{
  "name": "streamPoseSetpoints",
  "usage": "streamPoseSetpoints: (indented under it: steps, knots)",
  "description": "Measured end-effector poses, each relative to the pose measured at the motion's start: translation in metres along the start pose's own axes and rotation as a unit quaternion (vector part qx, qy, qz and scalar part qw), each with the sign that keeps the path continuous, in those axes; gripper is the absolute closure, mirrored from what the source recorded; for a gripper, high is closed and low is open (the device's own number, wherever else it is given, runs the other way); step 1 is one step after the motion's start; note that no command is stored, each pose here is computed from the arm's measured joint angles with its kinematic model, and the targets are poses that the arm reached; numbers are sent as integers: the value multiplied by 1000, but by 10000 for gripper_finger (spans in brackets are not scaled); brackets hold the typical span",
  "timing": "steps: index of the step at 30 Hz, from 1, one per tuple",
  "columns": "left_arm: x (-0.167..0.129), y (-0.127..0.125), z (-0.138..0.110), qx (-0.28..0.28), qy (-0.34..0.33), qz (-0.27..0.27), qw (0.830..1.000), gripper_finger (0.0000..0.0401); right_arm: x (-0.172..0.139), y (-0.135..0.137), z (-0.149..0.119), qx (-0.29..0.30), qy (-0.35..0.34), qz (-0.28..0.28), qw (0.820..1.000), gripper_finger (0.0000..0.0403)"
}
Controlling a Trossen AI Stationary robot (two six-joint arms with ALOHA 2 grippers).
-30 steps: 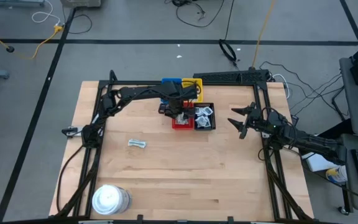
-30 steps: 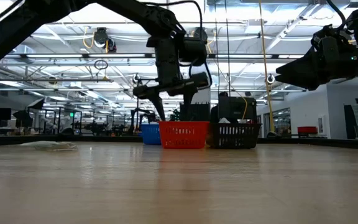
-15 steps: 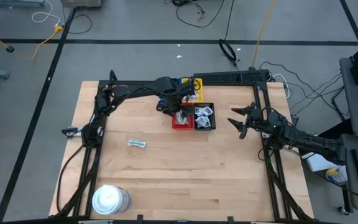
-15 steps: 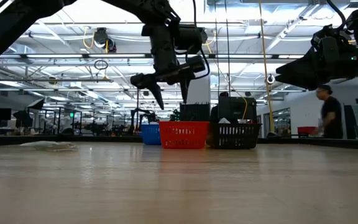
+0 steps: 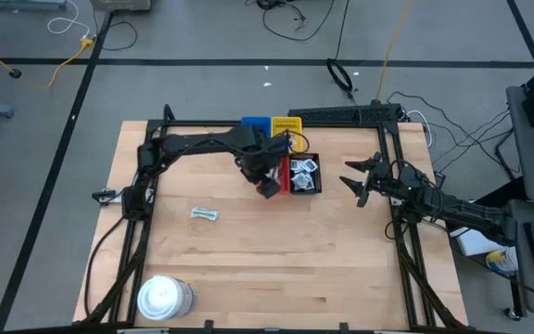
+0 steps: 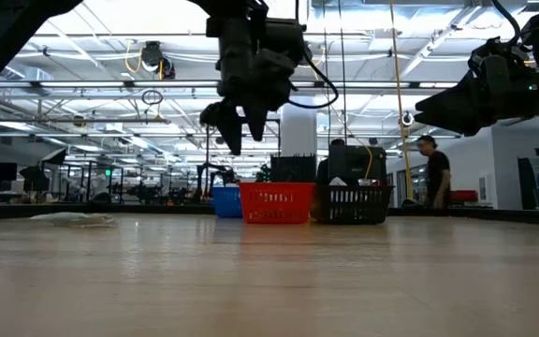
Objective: Pick & Place First Aid Supplies
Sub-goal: Put the top bandage pack into the red bin
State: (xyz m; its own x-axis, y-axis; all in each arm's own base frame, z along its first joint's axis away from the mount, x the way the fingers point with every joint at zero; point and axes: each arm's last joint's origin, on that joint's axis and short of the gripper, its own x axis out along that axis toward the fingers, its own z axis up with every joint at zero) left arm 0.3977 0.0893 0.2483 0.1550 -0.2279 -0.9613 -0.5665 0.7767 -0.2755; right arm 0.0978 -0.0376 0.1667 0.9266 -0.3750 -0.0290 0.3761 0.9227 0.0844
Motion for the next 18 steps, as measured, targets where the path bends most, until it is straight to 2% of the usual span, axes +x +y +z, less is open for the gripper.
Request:
streamPoseSetpoints:
  steps: [6,18]
  knots:
    - [-1,-2,-30,68,3,14,998,141,0,0,0,0,1,0,1000,140]
    - [12,19,-126,135,37,60,988,143,0,0,0,0,2,0,1000,140]
